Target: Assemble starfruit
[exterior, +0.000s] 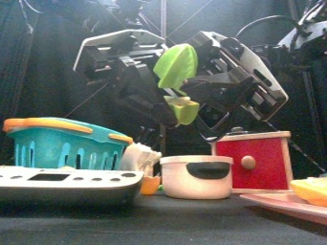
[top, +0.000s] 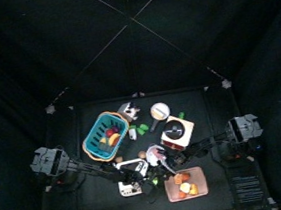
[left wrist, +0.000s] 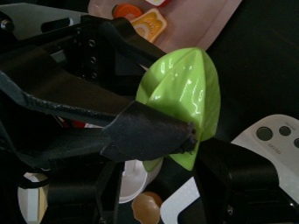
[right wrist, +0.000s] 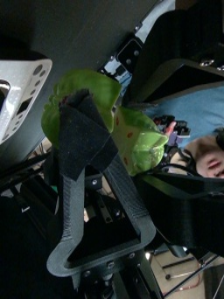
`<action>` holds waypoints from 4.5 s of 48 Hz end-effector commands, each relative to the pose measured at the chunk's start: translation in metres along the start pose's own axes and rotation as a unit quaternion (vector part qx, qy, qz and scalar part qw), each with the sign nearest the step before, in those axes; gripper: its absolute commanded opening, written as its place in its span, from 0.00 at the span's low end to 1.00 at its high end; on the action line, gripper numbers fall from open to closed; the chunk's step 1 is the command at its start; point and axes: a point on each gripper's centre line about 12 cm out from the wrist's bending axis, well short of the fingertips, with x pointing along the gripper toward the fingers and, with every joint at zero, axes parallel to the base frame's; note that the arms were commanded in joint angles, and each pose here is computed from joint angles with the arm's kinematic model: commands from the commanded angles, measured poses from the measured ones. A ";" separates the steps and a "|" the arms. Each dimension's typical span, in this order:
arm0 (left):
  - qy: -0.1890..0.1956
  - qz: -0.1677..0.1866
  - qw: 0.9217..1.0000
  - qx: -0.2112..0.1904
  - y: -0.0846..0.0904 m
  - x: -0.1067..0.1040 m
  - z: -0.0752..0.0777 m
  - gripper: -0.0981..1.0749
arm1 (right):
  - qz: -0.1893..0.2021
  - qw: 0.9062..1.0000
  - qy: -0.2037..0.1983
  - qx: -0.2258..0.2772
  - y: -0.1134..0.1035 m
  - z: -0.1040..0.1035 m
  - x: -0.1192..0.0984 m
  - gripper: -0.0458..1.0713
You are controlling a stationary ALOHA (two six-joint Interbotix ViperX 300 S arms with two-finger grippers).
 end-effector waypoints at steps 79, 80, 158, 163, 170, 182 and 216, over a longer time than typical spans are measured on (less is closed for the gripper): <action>-0.097 0.035 0.902 -0.418 0.042 -0.096 -0.068 0.68 | -0.143 0.848 -0.243 -0.449 0.051 0.004 -0.095 0.61; -0.086 0.031 0.903 -0.419 0.043 -0.097 -0.067 0.68 | -0.143 0.852 -0.237 -0.445 0.050 0.004 -0.093 0.61; 0.162 -0.024 0.973 -0.164 0.067 -0.065 -0.034 0.68 | 0.075 0.988 0.101 -0.087 0.087 0.073 -0.033 0.61; 0.152 -0.011 0.975 -0.160 0.067 -0.067 -0.029 0.68 | 0.096 0.988 0.093 -0.073 0.094 0.074 -0.031 0.61; 0.152 0.018 0.976 -0.158 0.069 -0.069 -0.031 0.68 | 0.122 0.987 0.091 -0.058 0.099 0.068 -0.026 0.61; 0.170 0.062 0.969 -0.168 0.073 -0.071 -0.044 0.68 | 0.113 0.987 0.095 -0.056 0.091 0.065 -0.024 0.61; 0.137 0.089 0.971 -0.177 0.072 -0.085 -0.049 0.68 | 0.106 0.989 0.090 -0.043 0.085 0.076 -0.016 0.61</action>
